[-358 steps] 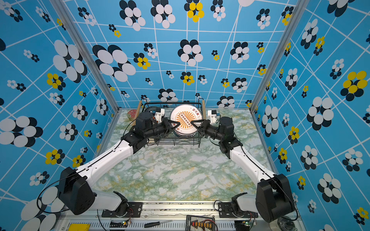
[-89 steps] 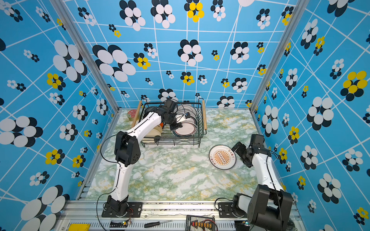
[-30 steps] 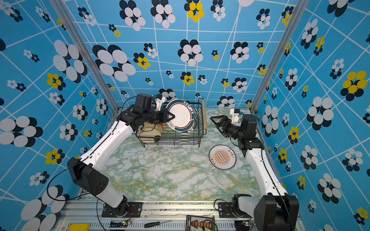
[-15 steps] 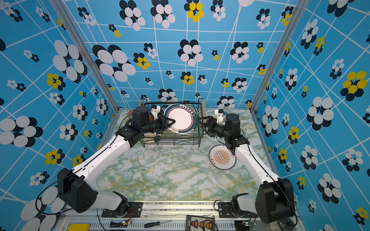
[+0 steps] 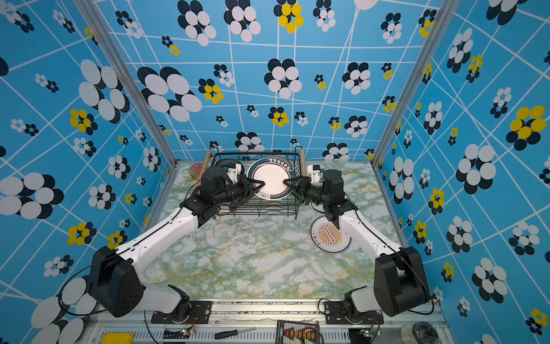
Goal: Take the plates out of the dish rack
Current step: 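Grasp the raised plate's edge with the right gripper beside the left gripper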
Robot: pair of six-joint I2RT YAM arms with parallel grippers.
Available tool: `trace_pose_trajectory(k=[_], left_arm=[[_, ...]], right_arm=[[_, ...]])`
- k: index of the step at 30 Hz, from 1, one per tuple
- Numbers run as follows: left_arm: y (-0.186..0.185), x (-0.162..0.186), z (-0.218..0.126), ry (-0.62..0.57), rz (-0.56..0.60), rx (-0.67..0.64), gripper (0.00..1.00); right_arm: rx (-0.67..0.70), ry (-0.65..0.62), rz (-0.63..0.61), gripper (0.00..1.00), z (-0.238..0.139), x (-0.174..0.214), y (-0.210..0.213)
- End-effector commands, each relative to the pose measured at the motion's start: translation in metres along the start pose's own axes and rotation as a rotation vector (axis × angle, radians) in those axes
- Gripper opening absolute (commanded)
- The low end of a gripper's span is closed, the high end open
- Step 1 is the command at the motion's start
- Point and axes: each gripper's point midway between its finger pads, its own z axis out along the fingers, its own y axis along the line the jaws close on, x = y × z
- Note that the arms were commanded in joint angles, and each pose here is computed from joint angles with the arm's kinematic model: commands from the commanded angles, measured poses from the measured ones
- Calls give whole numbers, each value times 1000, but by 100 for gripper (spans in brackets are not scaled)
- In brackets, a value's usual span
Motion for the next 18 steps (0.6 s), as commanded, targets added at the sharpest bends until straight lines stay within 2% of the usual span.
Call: trace_pose_trajectory(k=[1, 14, 18], left_arm=[[-24, 3, -3, 6, 38, 92, 0], [-7, 13, 12, 51, 35, 58, 0], [-4, 14, 12, 52, 49, 46, 5]], right_arm=[[-80, 10, -21, 41, 5, -1, 20], [-113, 46, 2, 20, 14, 8, 22], [-112, 43, 1, 11, 13, 8, 21]])
